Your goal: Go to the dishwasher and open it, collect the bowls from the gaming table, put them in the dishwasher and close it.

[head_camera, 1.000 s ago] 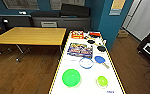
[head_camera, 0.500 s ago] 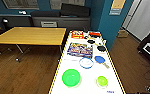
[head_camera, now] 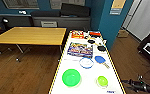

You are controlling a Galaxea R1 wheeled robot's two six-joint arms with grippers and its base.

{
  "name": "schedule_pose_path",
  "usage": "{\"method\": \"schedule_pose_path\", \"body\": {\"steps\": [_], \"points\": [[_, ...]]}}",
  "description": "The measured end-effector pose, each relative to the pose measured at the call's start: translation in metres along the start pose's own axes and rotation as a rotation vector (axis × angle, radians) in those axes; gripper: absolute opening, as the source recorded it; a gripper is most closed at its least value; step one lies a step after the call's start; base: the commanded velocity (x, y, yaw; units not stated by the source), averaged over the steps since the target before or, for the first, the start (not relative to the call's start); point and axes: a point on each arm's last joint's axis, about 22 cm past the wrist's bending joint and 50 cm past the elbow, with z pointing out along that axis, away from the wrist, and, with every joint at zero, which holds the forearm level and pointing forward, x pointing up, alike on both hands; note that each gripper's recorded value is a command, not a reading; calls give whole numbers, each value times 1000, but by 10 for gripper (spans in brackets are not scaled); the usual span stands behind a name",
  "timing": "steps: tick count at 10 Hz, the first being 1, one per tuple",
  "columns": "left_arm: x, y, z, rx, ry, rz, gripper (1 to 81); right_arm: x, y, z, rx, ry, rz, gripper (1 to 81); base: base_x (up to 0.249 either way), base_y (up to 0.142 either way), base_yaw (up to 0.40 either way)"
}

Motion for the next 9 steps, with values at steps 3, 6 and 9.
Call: {"method": "schedule_pose_path", "body": {"steps": [3, 6, 9], "points": [[0, 0, 0, 1, -1, -6, 811, 22, 8, 20, -13, 33, 82, 811, 0, 0, 0], [0, -1, 0, 2, -1, -7, 811, 0, 2, 56, 2, -11, 119, 811, 0, 0, 0], [0, -1, 0, 3, -2, -8, 811, -18, 13, 76, -13, -29, 137, 811, 0, 0, 0]]}}
